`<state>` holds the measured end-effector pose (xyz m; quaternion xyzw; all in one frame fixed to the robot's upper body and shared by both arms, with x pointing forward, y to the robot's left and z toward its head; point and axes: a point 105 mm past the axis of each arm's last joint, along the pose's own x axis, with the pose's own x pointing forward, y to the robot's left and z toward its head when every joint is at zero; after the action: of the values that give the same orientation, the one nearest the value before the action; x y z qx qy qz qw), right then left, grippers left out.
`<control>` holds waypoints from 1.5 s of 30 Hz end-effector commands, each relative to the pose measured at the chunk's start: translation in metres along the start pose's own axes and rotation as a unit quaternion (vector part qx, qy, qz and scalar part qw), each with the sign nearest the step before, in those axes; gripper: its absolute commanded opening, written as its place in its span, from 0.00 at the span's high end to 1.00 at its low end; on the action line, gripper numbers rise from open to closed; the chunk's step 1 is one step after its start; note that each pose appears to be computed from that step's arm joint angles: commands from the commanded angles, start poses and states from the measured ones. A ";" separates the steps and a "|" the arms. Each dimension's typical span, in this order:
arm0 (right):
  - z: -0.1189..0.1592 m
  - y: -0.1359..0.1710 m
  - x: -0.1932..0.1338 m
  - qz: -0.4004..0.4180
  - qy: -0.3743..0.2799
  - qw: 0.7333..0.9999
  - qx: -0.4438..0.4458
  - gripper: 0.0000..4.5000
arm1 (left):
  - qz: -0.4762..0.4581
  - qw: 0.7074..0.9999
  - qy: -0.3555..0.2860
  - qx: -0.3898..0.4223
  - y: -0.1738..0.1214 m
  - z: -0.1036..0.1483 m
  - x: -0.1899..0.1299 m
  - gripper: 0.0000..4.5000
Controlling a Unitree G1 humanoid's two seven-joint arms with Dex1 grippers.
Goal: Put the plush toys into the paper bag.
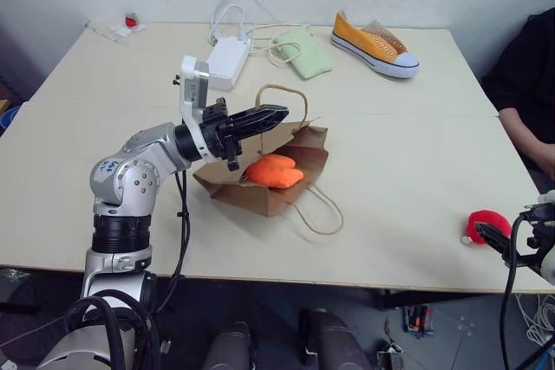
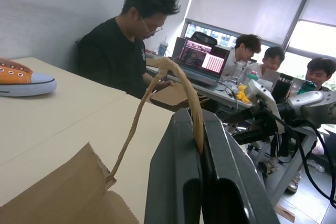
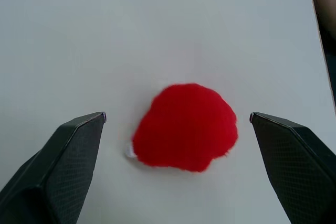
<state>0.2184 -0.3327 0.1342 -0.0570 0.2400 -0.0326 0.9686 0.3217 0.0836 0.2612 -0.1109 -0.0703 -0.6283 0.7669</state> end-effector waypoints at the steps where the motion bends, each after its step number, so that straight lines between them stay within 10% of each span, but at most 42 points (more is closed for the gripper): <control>1: -0.002 -0.011 0.010 -0.030 -0.010 0.999 0.009 0.00 | -0.008 1.000 -0.012 0.024 -0.006 0.012 0.000 1.00; 13: 0.004 0.007 0.031 0.021 -0.053 0.998 0.003 0.82 | 0.005 0.999 -0.010 0.035 -0.005 0.017 -0.005 1.00; 17: 0.043 0.059 0.024 0.162 -0.114 0.980 -0.020 0.98 | 0.007 0.999 -0.006 0.038 -0.006 0.015 -0.006 1.00; 26: 0.096 0.203 0.013 0.466 -0.138 0.862 -0.146 0.98 | -0.007 0.999 -0.002 0.041 -0.007 0.016 0.002 1.00; 41: 0.152 0.293 0.087 0.449 -0.147 0.862 -0.183 0.98 | -0.041 0.999 0.013 0.033 -0.017 0.007 0.013 1.00; 45: 0.159 0.305 0.087 0.462 -0.151 0.860 -0.153 0.70 | -0.034 0.999 0.014 0.029 -0.014 0.004 0.010 1.00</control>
<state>0.3786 -0.0238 0.1752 -0.0981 0.1258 0.4653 0.8707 0.3149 0.0723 0.2632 -0.0864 -0.0649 -0.6497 0.7524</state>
